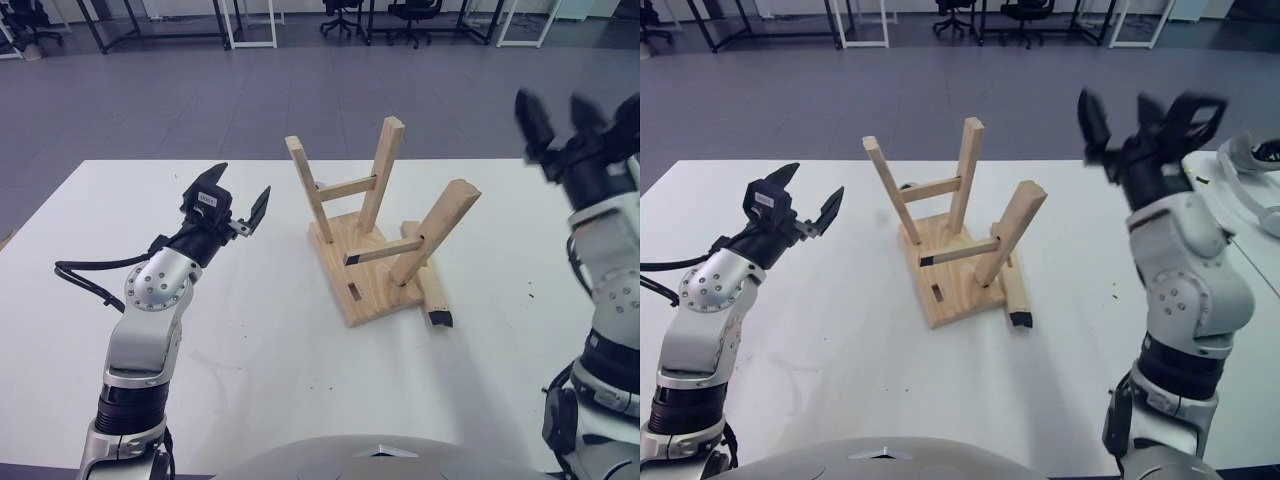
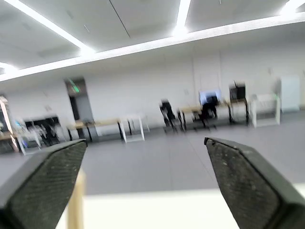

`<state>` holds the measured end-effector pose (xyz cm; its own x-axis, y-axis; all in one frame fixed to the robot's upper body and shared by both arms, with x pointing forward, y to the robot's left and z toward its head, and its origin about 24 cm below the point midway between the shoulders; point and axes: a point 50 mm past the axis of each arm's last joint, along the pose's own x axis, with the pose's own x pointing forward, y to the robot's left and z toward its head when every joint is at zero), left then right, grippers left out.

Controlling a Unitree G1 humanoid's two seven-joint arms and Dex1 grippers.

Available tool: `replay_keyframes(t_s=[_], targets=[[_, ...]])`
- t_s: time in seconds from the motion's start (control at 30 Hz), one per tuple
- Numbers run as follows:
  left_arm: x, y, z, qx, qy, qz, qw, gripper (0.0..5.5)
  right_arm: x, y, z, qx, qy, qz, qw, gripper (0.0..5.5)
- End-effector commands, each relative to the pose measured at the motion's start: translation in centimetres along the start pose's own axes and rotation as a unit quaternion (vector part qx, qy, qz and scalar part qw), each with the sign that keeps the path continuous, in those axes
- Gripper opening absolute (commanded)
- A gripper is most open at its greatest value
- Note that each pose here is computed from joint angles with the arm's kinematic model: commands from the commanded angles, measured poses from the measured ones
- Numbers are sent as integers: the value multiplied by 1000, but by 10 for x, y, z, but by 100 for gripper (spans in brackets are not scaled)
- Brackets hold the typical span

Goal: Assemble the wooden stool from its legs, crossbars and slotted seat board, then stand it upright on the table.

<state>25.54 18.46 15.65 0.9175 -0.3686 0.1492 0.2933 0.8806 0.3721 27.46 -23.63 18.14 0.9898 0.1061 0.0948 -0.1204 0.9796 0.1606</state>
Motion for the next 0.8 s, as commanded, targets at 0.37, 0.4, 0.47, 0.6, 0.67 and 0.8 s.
replay_keyframes(t_s=[0.37, 0.4, 0.47, 0.6, 0.67, 0.8], targets=[[10, -13, -3, -10, -4, -18, 1000, 398, -52, 12, -154, -54, 376, 23, 925, 422], [10, -13, -3, -9, -3, -17, 1000, 398, -54, 11, -152, -69, 379, 20, 923, 402], [9, -13, -3, -7, -3, -17, 1000, 398, -55, 6, -144, -91, 379, 16, 921, 364], [10, -15, -5, -7, -1, -18, 1000, 398, -52, -3, -135, -87, 368, 12, 926, 296], [10, -15, -5, -12, -2, -16, 1000, 398, -48, 0, -134, -66, 349, 26, 934, 260], [17, -5, 9, -42, -29, 2, 999, 398, -22, -9, -103, -106, 224, -10, 969, 207]])
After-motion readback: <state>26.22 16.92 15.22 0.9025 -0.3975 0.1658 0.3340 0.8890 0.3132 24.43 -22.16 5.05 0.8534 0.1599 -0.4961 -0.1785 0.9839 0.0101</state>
